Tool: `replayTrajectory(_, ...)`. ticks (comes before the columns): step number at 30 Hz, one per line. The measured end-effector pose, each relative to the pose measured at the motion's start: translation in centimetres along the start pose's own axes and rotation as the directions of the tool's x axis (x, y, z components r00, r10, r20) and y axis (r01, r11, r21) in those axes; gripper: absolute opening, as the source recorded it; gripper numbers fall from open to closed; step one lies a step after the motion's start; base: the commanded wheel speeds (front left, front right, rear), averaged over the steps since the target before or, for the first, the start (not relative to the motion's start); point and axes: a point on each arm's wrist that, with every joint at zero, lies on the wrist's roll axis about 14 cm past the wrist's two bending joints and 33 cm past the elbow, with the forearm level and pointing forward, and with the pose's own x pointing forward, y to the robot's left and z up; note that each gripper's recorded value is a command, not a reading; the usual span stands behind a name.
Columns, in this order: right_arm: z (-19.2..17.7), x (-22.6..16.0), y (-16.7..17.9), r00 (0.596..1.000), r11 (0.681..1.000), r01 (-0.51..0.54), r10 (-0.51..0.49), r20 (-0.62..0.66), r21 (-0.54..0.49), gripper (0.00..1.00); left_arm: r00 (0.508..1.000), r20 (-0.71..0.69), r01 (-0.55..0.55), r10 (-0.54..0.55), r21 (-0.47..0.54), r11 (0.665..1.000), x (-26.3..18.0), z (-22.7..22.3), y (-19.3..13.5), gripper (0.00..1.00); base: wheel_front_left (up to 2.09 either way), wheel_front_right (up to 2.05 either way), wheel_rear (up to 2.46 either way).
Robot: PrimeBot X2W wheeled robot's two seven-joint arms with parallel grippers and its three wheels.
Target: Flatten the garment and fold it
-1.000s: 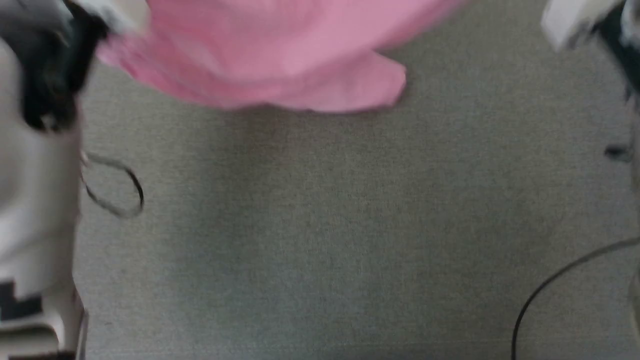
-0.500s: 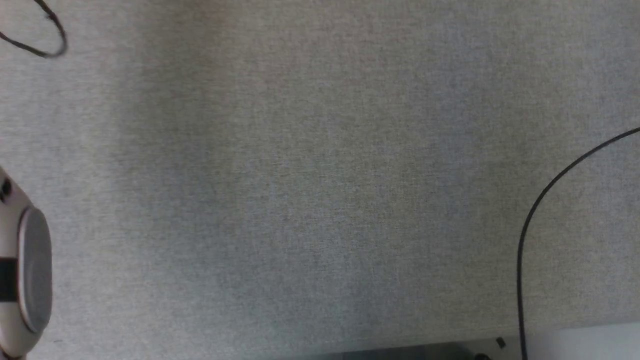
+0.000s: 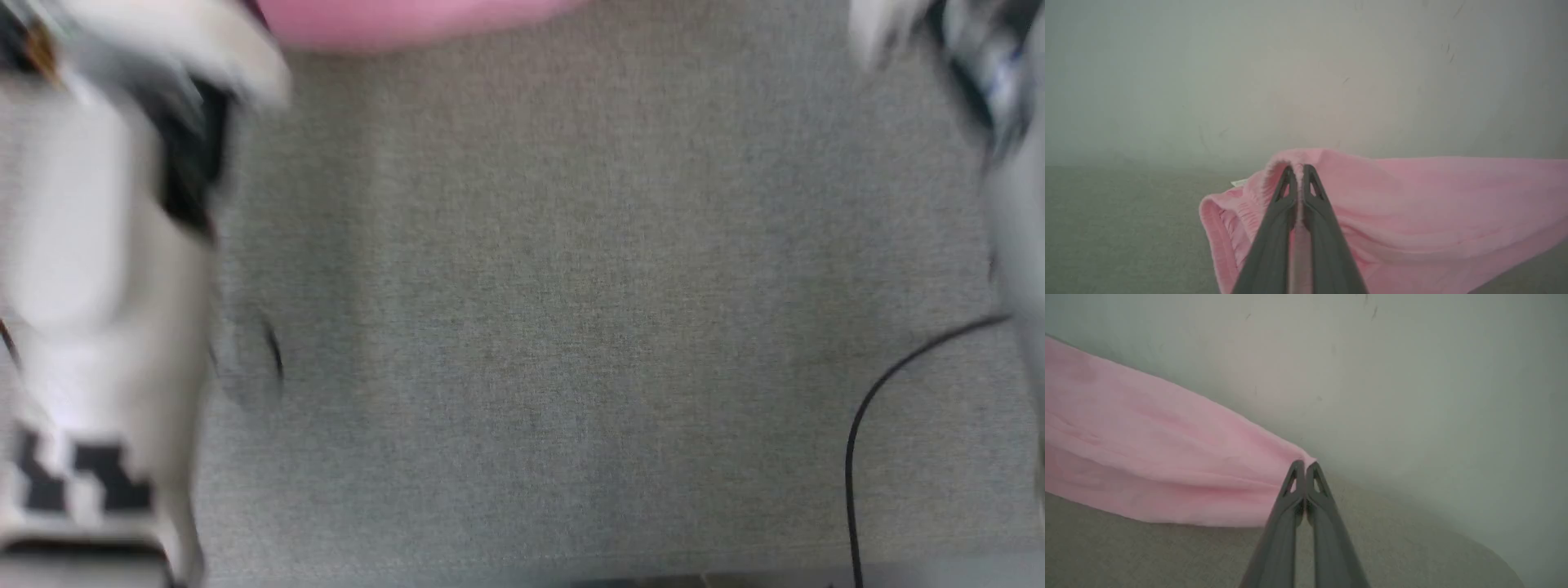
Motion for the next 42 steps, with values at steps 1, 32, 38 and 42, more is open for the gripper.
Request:
replayTrajectory(1, -1.8, -1.1, 0.6, 0.999, 1.0, -0.016, 0.017, -0.048, 0.016, 0.0, 0.999, -0.048, 0.0, -0.001, -0.016, 1.0, -1.4, -1.7, -0.1, 0.0, 0.0, 0.0, 0.0)
replayTrajectory(32, -12.8, -30.6, 6.0, 0.82, 0.939, 0.136, 0.073, -0.568, 0.316, 0.0, 0.84, -0.542, -0.141, -0.036, -0.281, 0.949, -31.3, -8.1, -5.5, 0.0, 0.0, 0.0, 0.0)
replayTrajectory(38, -6.9, -24.8, 4.1, 0.931, 0.971, 0.057, 0.032, -0.364, 0.231, 0.0, 0.908, -0.418, -0.111, -0.034, -0.316, 0.942, -27.7, -5.1, -5.9, 0.0, 0.0, 0.0, 0.0)
replayTrajectory(42, -3.7, -20.0, 3.0, 0.968, 0.983, 0.015, 0.031, -0.247, 0.182, 0.0, 0.927, -0.374, -0.111, -0.007, -0.291, 0.95, -24.7, -4.1, -5.5, 0.0, 0.0, 0.0, 0.0)
